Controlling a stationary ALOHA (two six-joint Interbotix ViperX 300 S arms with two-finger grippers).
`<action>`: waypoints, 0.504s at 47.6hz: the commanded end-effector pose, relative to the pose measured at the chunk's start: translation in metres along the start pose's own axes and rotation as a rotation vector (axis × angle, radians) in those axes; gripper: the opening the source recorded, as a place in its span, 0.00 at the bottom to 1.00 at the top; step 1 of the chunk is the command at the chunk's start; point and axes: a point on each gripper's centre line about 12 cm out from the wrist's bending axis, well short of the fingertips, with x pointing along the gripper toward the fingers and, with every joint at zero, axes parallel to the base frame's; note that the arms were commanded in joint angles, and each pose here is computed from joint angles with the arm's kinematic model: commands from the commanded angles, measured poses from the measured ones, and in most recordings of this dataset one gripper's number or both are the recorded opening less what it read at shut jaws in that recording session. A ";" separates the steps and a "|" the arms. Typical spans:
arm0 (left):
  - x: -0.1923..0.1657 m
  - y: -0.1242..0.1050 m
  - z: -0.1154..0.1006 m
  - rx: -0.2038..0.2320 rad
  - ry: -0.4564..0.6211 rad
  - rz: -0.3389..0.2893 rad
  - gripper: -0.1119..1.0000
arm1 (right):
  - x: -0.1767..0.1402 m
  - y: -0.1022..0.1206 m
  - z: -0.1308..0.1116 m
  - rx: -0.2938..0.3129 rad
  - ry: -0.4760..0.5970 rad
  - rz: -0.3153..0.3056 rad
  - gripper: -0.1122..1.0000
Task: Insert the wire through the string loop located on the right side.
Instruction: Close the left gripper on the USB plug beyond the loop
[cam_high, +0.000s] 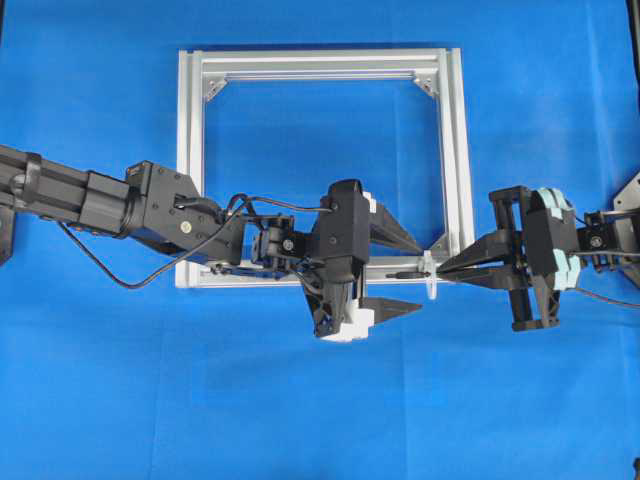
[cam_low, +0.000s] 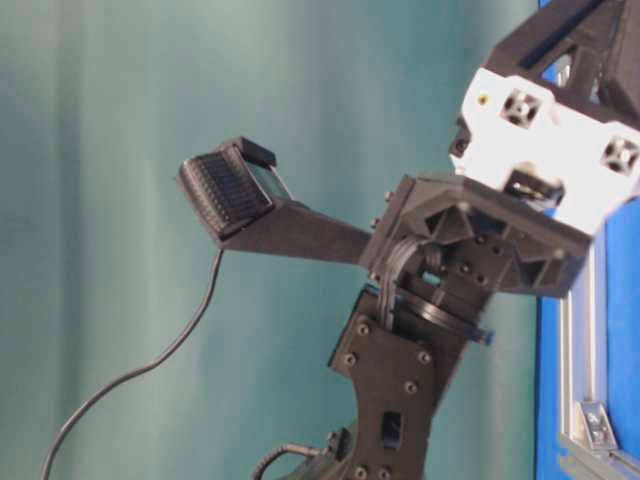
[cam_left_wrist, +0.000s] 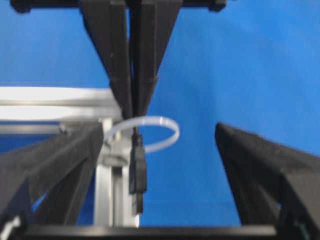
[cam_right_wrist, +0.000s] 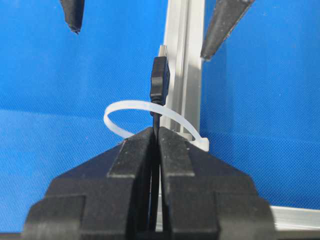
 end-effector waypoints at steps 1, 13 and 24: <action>0.000 0.000 0.014 0.002 -0.039 -0.001 0.89 | 0.002 0.001 0.008 0.006 -0.030 0.003 0.07; 0.012 0.007 -0.011 0.003 0.002 0.012 0.89 | 0.002 0.001 0.008 0.005 -0.031 0.003 0.07; 0.014 0.008 -0.019 0.003 0.009 0.014 0.89 | 0.002 0.001 0.008 0.004 -0.029 0.004 0.07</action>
